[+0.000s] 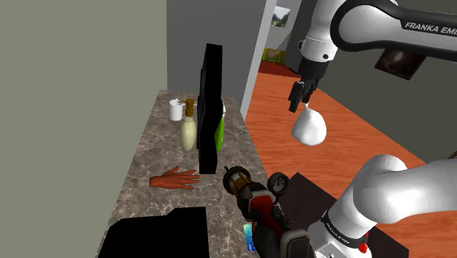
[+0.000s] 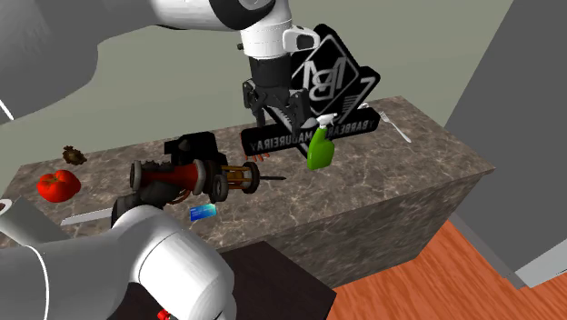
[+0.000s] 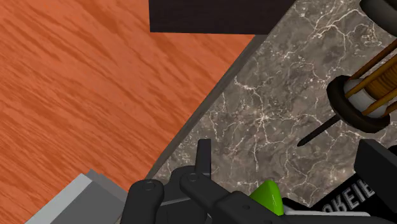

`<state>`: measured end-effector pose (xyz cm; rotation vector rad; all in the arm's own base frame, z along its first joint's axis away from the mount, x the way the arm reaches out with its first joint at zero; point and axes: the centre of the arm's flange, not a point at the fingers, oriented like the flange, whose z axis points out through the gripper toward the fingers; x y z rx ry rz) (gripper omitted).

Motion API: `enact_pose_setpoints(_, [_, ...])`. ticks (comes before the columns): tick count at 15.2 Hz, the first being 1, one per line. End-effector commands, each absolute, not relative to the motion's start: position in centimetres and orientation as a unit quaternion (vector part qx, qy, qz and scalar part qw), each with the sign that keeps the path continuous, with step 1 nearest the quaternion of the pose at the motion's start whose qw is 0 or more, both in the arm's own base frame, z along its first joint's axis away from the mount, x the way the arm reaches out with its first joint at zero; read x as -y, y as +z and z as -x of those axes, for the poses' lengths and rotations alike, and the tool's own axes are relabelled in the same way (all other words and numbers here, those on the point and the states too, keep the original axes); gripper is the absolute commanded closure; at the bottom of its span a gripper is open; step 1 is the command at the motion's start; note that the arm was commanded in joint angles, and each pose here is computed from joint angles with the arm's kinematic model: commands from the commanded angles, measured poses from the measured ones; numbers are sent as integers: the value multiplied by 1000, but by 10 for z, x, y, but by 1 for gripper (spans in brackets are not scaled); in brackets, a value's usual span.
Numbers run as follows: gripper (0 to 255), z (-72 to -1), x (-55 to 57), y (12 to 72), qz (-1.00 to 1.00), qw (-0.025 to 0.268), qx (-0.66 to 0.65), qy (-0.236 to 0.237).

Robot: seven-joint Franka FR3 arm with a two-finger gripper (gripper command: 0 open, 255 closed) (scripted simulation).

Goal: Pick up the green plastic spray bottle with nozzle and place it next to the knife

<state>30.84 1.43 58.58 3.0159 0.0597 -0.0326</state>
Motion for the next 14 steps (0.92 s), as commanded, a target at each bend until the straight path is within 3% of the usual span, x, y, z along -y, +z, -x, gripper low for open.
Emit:
enact_pose_setpoints(1, [0,-308,-14,586,-998,62,-20,-11])
enact_pose_setpoints(14, [0,-492,-19,509,-988,6,112,-111])
